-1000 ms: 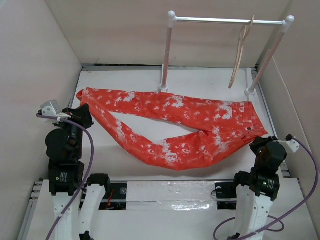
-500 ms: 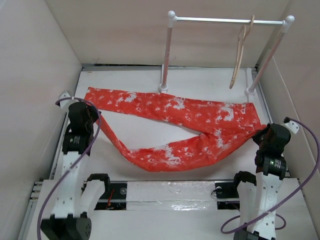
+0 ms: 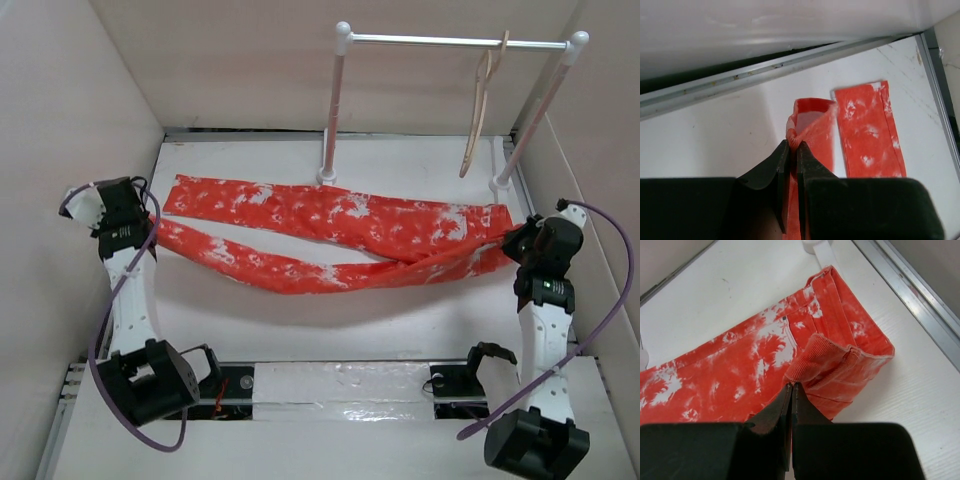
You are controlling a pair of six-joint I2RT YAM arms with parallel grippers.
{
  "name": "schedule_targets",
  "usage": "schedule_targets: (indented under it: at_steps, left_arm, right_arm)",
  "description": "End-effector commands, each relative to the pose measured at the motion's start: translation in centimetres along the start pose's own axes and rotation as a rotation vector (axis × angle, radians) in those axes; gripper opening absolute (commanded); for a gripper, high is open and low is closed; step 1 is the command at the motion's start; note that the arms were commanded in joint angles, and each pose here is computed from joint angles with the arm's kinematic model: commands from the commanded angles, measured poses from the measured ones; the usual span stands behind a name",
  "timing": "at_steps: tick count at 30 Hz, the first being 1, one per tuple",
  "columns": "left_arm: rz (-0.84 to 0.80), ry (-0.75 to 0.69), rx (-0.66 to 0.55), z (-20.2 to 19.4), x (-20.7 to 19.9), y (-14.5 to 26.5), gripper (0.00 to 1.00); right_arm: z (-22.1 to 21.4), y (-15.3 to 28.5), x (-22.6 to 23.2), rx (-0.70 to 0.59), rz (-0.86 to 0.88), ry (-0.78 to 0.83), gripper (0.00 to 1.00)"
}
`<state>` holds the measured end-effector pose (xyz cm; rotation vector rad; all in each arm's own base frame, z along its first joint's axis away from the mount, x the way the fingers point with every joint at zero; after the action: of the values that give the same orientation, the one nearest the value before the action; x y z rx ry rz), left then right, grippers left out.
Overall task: Place the trousers on the hanger
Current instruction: Fold the trousers at the center of the board.
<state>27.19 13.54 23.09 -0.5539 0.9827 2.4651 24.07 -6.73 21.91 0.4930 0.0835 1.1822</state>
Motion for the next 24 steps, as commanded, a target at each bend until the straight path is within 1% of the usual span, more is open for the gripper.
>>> schedule_targets:
  at_steps: [1,2,4,6,8,9,11,13,14,16,18,20,21,22,24]
  left_arm:
    - [-0.022,0.047,-0.129,4.3,-3.1,0.1,0.0]
    - [-0.001,0.039,-0.148,4.8,-3.3,-0.1,0.0]
    - [0.001,0.023,-0.162,5.6,-4.6,-0.9,0.0]
    - [-0.015,0.01,-0.167,6.0,-5.6,-1.4,0.0]
    - [-0.024,-0.014,-0.16,6.1,-6.8,-2.5,0.0]
    - [-0.016,-0.024,-0.157,6.0,-7.0,-3.1,0.0]
    - [0.032,-0.046,-0.156,5.7,-7.1,-4.4,0.0]
    - [0.063,-0.067,-0.154,5.5,-7.1,-5.5,0.0]
    - [0.084,-0.083,-0.161,5.5,-6.8,-5.7,0.0]
    - [0.088,-0.106,-0.167,5.4,-6.8,-6.2,0.0]
    - [0.082,-0.131,-0.16,5.4,-7.2,-6.5,0.0]
    - [0.082,-0.138,-0.145,5.2,-7.7,-7.2,0.0]
    - [0.085,-0.142,-0.139,4.9,-7.7,-7.5,0.0]
    - [0.085,-0.146,-0.128,4.6,-7.9,-8.1,0.0]
    - [0.092,-0.154,-0.124,4.5,-8.1,-8.7,0.0]
  right_arm:
    - [5.2,-0.6,0.0,-0.207,-0.003,0.022,0.02]
    - [4.8,-1.5,-0.4,-0.169,-0.02,0.024,0.02]
    - [5.1,-2.2,-1.4,-0.155,-0.044,0.002,0.02]
    - [5.4,-3.1,-1.3,-0.161,0.006,-0.01,0.02]
    - [5.8,-3.7,-1.4,-0.18,0.011,-0.035,0.03]
    - [5.6,-4.2,-1.6,-0.162,-0.003,-0.043,0.03]
    - [6.3,-4.5,-1.7,-0.164,-0.014,-0.044,0.03]
    - [5.8,-5.3,-2.0,-0.138,-0.032,-0.057,0.03]
    - [6.1,-5.5,-2.1,-0.152,-0.034,-0.059,0.03]
    - [5.9,-6.1,-2.2,-0.15,-0.055,-0.078,0.04]
    - [6.7,-6.6,-2.3,-0.165,-0.066,-0.089,0.04]
    - [6.5,-7.7,-2.5,-0.134,-0.086,-0.08,0.04]
    - [6.2,-8.0,-1.8,-0.108,-0.071,-0.071,0.04]
    - [6.8,-8.1,-2.1,-0.119,-0.098,-0.072,0.04]
    - [6.7,-8.8,-1.2,-0.118,-0.093,-0.065,0.04]
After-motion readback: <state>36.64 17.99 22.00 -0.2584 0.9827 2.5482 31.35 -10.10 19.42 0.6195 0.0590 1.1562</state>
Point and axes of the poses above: each gripper's point midway between its finger pads, its own y axis back along the fingers, its own x axis along the line the jaws close on, z = x × y, the point moved 4 cm from there along y, back along the fingers, and after that the axes turned 10 degrees about y, right-handed, at the moved point
